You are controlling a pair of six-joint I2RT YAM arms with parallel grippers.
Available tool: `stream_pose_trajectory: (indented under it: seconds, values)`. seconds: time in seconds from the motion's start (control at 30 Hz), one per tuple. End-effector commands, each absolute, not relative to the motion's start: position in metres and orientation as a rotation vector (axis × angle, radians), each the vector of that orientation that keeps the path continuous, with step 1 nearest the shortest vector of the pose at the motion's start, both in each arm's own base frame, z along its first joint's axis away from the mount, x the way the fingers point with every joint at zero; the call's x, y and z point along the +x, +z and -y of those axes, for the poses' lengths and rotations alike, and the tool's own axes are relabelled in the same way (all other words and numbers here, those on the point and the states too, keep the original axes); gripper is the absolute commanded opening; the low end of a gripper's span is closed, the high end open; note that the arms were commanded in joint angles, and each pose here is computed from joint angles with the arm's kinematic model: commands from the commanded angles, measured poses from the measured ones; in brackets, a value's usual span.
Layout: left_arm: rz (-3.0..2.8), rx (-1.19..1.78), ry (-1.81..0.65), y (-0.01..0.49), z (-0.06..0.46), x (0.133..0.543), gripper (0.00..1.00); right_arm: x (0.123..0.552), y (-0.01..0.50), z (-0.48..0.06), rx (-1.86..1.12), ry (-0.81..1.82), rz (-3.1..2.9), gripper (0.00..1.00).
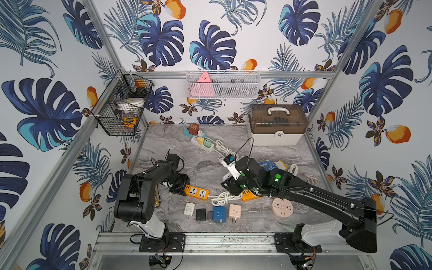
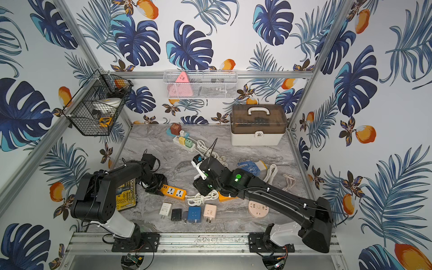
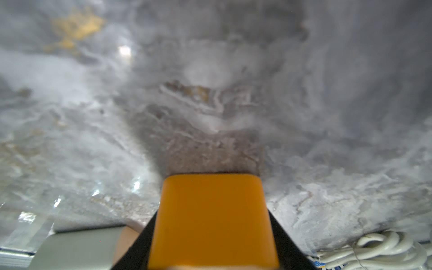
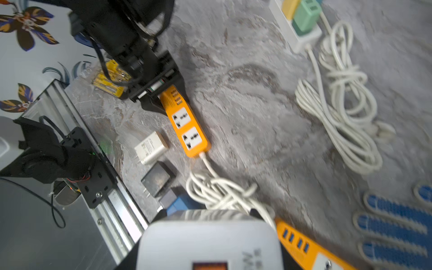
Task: Pull the plug off the socket
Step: Place the plug at the center of the board.
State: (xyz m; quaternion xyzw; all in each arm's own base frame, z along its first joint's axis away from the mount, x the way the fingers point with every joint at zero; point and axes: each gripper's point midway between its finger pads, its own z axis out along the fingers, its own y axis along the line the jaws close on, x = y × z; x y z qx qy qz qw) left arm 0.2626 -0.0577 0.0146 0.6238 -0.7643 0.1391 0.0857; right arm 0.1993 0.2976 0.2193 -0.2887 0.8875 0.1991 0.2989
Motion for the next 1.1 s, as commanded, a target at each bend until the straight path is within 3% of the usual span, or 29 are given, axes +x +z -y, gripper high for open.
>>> stream_pose_trajectory:
  seconds: [0.0,0.17,0.3,0.53,0.8,0.93,1.07]
  values:
    - [2.423,1.894,0.386,0.010,0.040,0.280,0.00,0.183,0.191,-0.234,-0.544,0.380,-2.620,0.22]
    - [2.429,1.895,0.385,0.011,0.040,0.276,0.00,0.163,0.161,-0.186,-0.323,0.335,-2.905,0.22]
    - [2.426,1.896,0.380,0.009,0.039,0.273,0.00,0.138,0.135,-0.177,-0.227,0.349,-3.090,0.24]
    - [2.421,1.898,0.370,0.009,0.039,0.268,0.00,0.114,0.094,-0.185,-0.123,0.410,-3.294,0.28]
    - [2.439,1.876,0.346,0.011,0.037,0.263,0.00,0.115,0.066,-0.195,-0.021,0.426,-3.348,0.28]
    - [2.455,1.866,0.332,0.014,0.035,0.261,0.00,0.115,0.056,-0.199,0.048,0.433,-3.370,0.35]
    - [2.461,1.860,0.326,0.014,0.035,0.258,0.00,0.116,0.046,-0.199,0.107,0.416,-3.368,0.36]
